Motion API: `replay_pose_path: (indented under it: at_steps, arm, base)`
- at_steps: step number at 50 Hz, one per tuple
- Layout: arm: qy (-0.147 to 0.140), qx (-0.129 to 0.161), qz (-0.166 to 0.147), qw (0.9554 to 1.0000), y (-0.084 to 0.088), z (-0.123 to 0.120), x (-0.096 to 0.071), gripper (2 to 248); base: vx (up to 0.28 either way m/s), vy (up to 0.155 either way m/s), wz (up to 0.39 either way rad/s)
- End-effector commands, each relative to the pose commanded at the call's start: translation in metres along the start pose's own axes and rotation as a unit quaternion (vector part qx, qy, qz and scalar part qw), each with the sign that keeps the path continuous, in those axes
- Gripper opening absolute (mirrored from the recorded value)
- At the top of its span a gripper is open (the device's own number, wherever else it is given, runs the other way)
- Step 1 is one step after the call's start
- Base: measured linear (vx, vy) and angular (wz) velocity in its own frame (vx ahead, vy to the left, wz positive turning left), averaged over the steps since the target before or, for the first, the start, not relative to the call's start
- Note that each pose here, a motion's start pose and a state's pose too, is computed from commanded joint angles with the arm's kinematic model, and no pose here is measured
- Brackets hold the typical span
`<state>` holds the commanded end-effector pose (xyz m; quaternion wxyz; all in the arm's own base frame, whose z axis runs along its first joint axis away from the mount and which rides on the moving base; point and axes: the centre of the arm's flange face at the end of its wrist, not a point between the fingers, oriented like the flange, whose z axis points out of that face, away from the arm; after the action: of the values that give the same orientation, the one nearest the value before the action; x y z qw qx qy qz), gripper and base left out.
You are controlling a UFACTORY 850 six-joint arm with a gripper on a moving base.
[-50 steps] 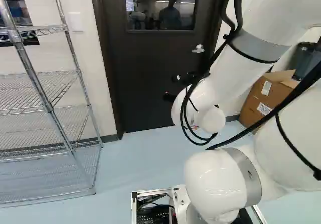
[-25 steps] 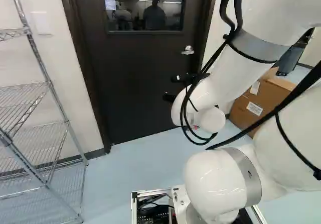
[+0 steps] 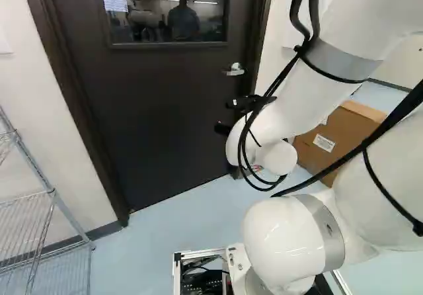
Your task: Open the door and move inside
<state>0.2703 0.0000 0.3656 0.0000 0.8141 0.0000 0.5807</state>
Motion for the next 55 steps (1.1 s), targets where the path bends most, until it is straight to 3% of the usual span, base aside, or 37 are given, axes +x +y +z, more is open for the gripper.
replay_pose_path:
  at_steps: [25,55]
  arm:
    - [0.000,0.000,0.000,1.0000,0.000,0.000,0.000,247]
    - [0.011,0.000,0.000,0.9999,0.000,0.004,0.010,247]
  base:
    - [0.170,0.000,-0.026]
    - [0.005,0.000,-0.001]
